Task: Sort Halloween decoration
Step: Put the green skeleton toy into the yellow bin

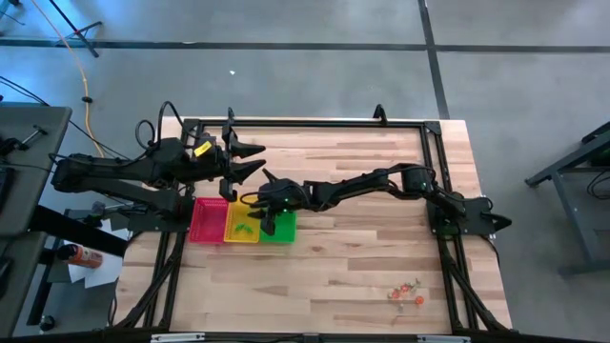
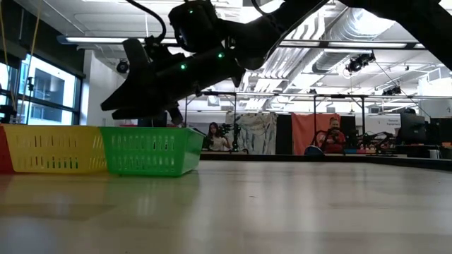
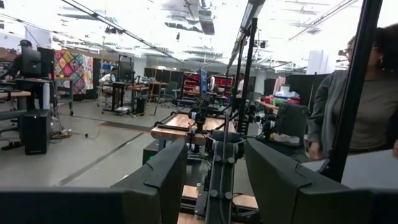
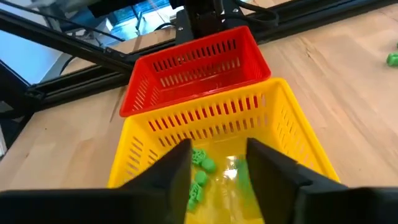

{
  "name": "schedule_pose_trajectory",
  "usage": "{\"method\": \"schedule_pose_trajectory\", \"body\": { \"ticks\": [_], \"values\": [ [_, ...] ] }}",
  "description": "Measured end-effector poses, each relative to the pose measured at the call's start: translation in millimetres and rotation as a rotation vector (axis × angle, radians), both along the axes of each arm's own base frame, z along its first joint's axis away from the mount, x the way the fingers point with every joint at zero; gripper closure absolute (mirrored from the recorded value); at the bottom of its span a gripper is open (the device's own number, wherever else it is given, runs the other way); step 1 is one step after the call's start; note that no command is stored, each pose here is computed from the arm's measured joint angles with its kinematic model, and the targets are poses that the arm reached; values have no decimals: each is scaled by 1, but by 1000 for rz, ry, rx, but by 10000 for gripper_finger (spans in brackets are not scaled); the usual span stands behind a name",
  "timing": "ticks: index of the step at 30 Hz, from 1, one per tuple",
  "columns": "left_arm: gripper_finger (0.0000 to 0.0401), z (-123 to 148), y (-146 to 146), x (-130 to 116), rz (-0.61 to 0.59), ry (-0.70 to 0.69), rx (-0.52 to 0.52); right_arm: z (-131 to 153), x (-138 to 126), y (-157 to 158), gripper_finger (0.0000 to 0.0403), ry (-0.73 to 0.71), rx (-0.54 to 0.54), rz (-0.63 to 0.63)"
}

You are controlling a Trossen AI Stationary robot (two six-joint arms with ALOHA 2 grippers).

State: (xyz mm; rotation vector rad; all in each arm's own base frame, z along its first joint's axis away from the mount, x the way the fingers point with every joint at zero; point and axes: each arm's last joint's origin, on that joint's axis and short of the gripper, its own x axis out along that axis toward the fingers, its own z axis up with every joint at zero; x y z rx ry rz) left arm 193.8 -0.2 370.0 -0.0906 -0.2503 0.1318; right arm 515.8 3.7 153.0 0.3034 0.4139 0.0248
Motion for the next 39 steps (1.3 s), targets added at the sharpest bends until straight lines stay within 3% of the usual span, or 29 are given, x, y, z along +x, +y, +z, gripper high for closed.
{"method": "schedule_pose_trajectory", "body": {
  "ticks": [7,15,20,24,28,32,36,39],
  "values": [
    [249,1,0,0,0,-7,0,25,-5,-2,171,-27,30,76],
    [249,1,0,0,0,-7,0,74,-31,-24,167,67,-87,131],
    [249,1,0,0,1,-7,0,100,-59,-31,167,203,-149,199],
    [249,1,0,0,1,-6,0,105,-87,-34,167,276,-161,213],
    [249,0,0,0,1,-5,0,95,-126,-31,167,288,-96,171],
    [249,0,0,0,1,2,0,90,-165,-24,167,186,20,85],
    [249,-2,0,1,1,17,0,109,-190,-17,167,-84,99,-9],
    [249,-4,0,3,0,30,1,130,-201,-12,167,-291,88,-52]
  ]
}}
